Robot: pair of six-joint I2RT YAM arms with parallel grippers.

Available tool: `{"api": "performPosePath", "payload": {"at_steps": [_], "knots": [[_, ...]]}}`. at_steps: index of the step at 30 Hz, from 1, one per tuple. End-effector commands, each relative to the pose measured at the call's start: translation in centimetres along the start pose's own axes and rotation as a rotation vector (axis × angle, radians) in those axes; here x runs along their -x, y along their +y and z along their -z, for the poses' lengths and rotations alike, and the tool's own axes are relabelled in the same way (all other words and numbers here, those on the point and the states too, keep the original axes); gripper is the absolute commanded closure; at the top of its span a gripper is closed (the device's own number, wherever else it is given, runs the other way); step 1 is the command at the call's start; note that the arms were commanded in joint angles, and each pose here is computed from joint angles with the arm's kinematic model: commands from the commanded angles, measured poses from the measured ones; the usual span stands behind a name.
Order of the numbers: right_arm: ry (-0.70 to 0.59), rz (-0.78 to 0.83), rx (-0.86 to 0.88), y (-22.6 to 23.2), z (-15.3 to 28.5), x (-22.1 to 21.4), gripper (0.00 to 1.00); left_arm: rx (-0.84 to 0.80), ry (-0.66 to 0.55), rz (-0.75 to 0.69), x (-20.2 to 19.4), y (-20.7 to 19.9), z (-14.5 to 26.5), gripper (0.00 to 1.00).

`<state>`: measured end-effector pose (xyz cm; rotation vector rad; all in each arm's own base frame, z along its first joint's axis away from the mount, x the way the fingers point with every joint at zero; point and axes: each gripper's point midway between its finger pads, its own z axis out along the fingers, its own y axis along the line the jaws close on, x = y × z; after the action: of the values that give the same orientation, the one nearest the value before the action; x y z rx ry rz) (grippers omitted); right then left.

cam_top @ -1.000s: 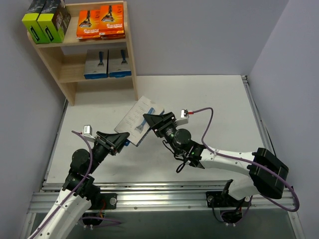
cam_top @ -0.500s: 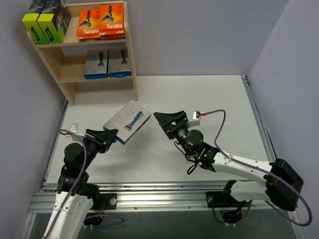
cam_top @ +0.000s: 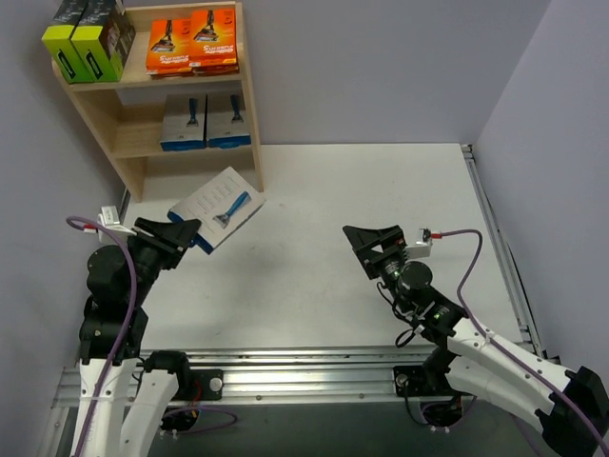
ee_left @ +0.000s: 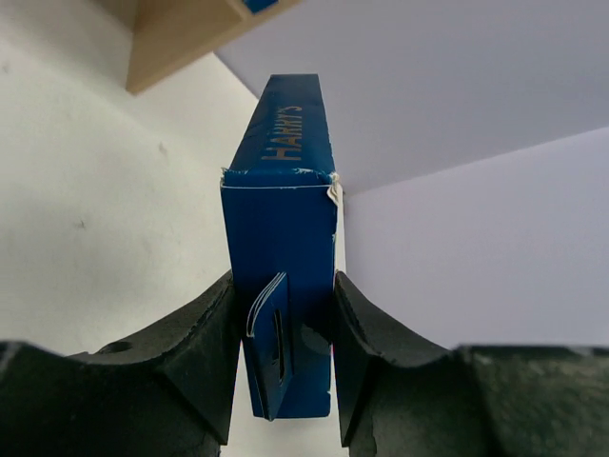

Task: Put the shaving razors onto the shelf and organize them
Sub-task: Pass the shaving razor from the right arm to the left, then place the shaving razor onto shelf

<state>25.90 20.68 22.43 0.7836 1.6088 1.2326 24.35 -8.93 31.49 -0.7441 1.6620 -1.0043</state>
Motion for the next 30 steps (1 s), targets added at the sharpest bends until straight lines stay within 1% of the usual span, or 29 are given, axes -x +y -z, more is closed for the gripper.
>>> {"api": "performPosePath", "payload": {"at_steps": [1, 2, 4, 5, 6, 8, 9, 12, 13, 15, 16, 19, 20, 22, 23, 24, 26, 30], "knots": [[0.01, 0.037, -0.018, -0.7, 0.0, 0.8, 0.0, 0.027, -0.105, -0.106, 3.4, -1.6, 0.6, 0.98], [0.046, 0.044, -0.02, -0.9, -0.1, 0.4, 0.0, 0.032, -0.131, -0.127, 4.5, -2.1, 0.6, 0.98], [0.066, 0.051, -0.018, -1.1, -0.4, 0.4, 0.0, 0.036, -0.155, -0.143, 5.5, -2.8, 0.7, 0.98], [0.069, 0.053, -0.035, -1.8, -0.9, 0.7, 0.0, 0.034, -0.194, -0.156, 6.9, -3.6, 1.0, 0.98], [0.105, 0.05, -0.029, -1.8, -0.9, 0.3, 0.0, 0.041, -0.221, -0.16, 7.8, -3.8, 1.1, 0.98], [0.1, 0.048, -0.036, -2.3, -1.5, 0.9, 0.0, 0.038, -0.247, -0.171, 8.9, -4.7, 1.3, 0.98], [0.141, 0.046, -0.03, -2.4, -1.5, 0.3, 0.0, 0.035, -0.268, -0.177, 9.8, -5.4, 1.2, 0.98], [0.141, 0.047, -0.037, -2.9, -2.2, 1.0, 0.0, 0.074, -0.262, -0.173, 10.9, -5.2, 0.5, 0.98], [0.153, 0.044, -0.016, -2.6, -2.3, 1.0, 0.0, 0.082, -0.286, -0.178, 11.9, -5.6, 0.8, 0.98], [0.153, 0.044, -0.022, -3.2, -2.8, 1.4, 0.0, 0.086, -0.298, -0.178, 12.8, -5.7, 0.4, 0.98], [0.175, 0.044, -0.016, -3.2, -2.9, 1.2, 0.0, 0.09, -0.325, -0.183, 13.6, -6.0, 0.7, 0.98], [0.174, 0.038, -0.018, -3.7, -3.6, 2.1, 0.0, 0.104, -0.331, -0.176, 14.8, -6.0, 0.3, 0.98], [0.189, 0.036, -0.02, -4.0, -3.7, 1.9, 0.0, 0.119, -0.333, -0.157, 15.5, -5.5, -0.2, 0.98], [0.179, 0.038, -0.012, -4.0, -4.1, 2.6, 0.0, 0.082, -0.322, -0.121, 16.1, -5.8, -0.6, 0.98], [0.187, 0.038, -0.017, -4.2, -4.2, 2.6, 0.0, 0.085, -0.341, -0.104, 17.0, -5.3, -0.7, 0.98], [0.183, 0.043, -0.01, -4.0, -4.4, 2.9, 0.0, 0.059, -0.359, -0.102, 17.7, -5.7, -0.9, 0.98], [0.178, 0.038, -0.017, -4.3, -4.9, 3.4, 0.0, 0.049, -0.366, -0.066, 18.7, -5.3, -1.3, 0.98], [0.199, 0.044, 0.002, -4.1, -5.8, 3.8, 0.0, 0.009, -0.412, -0.051, 20.8, -5.3, -1.6, 0.98]]}}
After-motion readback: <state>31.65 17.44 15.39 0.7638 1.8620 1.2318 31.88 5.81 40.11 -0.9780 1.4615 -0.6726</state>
